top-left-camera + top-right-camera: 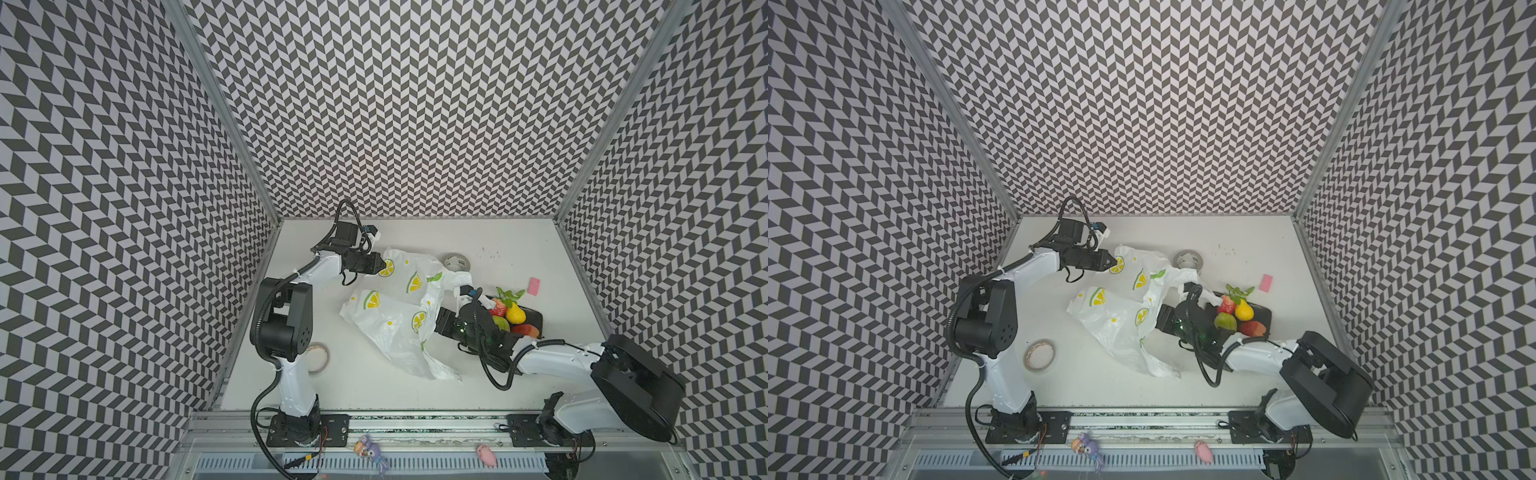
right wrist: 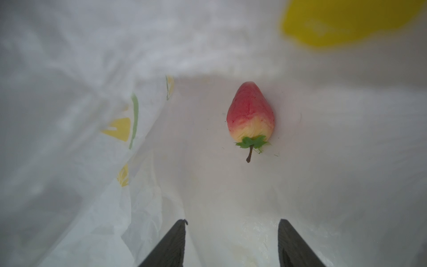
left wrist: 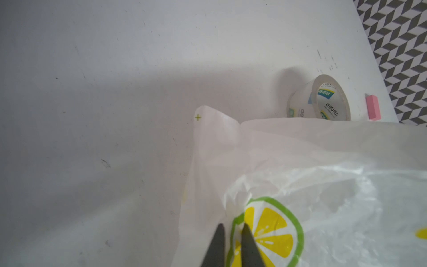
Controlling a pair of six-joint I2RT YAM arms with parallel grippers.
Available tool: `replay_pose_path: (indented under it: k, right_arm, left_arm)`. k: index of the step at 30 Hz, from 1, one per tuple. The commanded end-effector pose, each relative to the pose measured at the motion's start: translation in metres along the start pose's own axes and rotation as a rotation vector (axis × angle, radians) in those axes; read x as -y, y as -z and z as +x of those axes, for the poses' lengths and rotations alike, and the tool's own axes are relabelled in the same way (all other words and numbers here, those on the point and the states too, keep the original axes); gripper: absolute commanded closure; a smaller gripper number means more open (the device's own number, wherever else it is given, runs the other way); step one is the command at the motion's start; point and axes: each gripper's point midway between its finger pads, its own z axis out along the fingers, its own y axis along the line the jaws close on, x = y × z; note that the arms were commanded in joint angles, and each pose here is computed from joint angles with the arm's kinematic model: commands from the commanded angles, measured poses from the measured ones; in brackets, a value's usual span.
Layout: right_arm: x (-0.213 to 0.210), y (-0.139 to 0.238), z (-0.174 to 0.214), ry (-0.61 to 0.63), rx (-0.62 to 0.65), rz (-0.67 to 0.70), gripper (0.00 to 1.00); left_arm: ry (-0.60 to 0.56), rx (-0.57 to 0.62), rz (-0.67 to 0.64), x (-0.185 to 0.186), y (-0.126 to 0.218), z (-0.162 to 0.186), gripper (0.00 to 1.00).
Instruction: Take the fake fruits out of the plastic bag
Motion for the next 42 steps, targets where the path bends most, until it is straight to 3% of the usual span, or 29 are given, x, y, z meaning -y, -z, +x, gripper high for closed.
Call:
replay_pose_path:
  k: [1,7,14,23,31,35,38,42]
  right_arm:
    - [0.003,0.006,-0.013,-0.011,0.05,0.019,0.37]
    - [0.006,0.007,-0.022,-0.016,0.065,0.036,0.36]
    - [0.009,0.01,-0.016,-0.007,0.039,0.04,0.36]
    - [0.017,0.009,-0.02,0.029,0.05,0.089,0.36]
    - [0.015,0.006,-0.04,0.27,0.046,0.194,0.35]
    - [0.014,0.003,-0.051,0.401,0.039,0.227,0.35]
    - [0.011,-0.002,-0.054,0.432,0.022,0.214,0.35]
    - [0.005,-0.006,-0.045,0.423,-0.009,0.156,0.35]
  left_arm:
    - [-0.046,0.072,0.065,0.029,0.024,-0.018,1.0]
    - [-0.12,0.142,0.054,0.068,0.064,-0.033,1.0]
    - [-0.187,0.128,0.045,0.109,0.09,-0.011,1.0]
    - [-0.146,0.044,-0.058,0.063,0.057,0.016,1.0]
    - [-0.155,0.006,-0.189,0.017,0.039,0.022,1.0]
    - [-0.194,-0.007,-0.211,0.011,0.033,0.021,1.0]
    - [-0.214,-0.01,-0.211,0.011,0.03,0.02,1.0]
    - [-0.264,0.021,-0.164,0.039,0.039,0.006,1.0]
